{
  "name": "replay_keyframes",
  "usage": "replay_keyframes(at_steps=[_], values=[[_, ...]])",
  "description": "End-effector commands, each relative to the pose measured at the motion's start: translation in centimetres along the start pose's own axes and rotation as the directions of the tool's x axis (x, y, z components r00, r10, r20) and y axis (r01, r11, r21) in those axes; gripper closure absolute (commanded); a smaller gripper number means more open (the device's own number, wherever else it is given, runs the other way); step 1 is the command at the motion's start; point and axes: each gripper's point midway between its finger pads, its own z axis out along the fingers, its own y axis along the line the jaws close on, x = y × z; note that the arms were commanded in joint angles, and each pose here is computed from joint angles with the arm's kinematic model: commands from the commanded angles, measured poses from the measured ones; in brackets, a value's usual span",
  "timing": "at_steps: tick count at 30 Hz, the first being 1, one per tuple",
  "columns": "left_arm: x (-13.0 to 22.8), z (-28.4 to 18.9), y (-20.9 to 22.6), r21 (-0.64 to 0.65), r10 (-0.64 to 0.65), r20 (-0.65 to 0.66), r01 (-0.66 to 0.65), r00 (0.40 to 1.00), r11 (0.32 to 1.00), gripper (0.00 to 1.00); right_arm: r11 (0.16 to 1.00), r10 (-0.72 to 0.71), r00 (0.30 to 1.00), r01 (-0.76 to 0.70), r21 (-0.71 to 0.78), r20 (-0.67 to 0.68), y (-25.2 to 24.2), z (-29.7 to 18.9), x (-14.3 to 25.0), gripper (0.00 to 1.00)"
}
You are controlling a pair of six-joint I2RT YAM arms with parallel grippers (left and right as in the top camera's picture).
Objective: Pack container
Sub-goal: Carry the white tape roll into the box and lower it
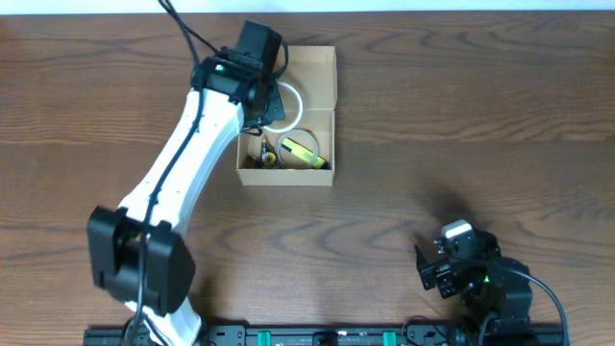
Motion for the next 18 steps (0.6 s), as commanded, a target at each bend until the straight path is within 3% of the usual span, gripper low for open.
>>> replay_keyframes(at_steps=[1, 12, 18], values=[[0.7, 1.7, -1.0, 0.013, 0.031, -0.056, -0.03, 0.998, 0.999, 0.95, 1.0, -0.009, 1.0, 0.009, 0.001, -0.004, 0.0, 0.1, 0.3, 0.01], [4.4, 5.7, -0.8, -0.024, 0.031, -0.24, -0.038, 0.97, 0.999, 0.94, 1.0, -0.009, 1.0, 0.009, 0.001, -0.004, 0.0, 0.1, 0.3, 0.01], [5.1, 6.3, -0.1, -0.049, 0.028, -0.268, -0.042, 0.963, 0.998, 0.94, 1.0, -0.009, 1.0, 0.009, 0.001, -0.004, 0.0, 0.1, 0.3, 0.01]])
